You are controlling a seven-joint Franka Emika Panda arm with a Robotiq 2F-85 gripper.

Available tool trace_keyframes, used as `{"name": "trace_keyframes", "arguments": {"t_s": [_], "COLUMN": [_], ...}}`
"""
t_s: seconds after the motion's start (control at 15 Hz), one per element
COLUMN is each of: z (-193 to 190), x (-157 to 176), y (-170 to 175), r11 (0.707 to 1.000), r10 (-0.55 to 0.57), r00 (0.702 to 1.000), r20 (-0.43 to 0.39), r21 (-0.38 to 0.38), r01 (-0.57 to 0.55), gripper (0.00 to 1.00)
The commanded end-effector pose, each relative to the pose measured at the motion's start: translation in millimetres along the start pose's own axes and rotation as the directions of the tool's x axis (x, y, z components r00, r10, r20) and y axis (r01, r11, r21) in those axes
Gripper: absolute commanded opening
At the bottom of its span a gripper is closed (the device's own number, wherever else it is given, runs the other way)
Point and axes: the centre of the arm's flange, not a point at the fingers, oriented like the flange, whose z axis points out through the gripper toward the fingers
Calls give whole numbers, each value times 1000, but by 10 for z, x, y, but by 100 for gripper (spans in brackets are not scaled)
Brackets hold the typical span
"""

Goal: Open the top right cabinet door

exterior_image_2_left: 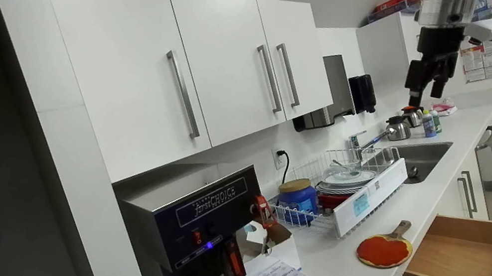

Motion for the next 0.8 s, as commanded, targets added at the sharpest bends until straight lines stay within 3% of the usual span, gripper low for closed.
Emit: {"name": "trace_keyframes", "arguments": {"t_s": [0.0, 0.4, 0.53, 0.73], "z": [-64, -62, 9, 24], "x": [65, 76, 307, 753], "y": [-11, -11, -41, -65], "r11": [1000, 1000, 1000, 998], "r10": [-1, -3, 24, 63], "r00": [999, 998, 983, 926], "r20": [-53, -62, -180, -373], "r21": [7, 9, 8, 13], "r01": [2, 3, -23, -62], "gripper": [100, 100, 100, 100]}}
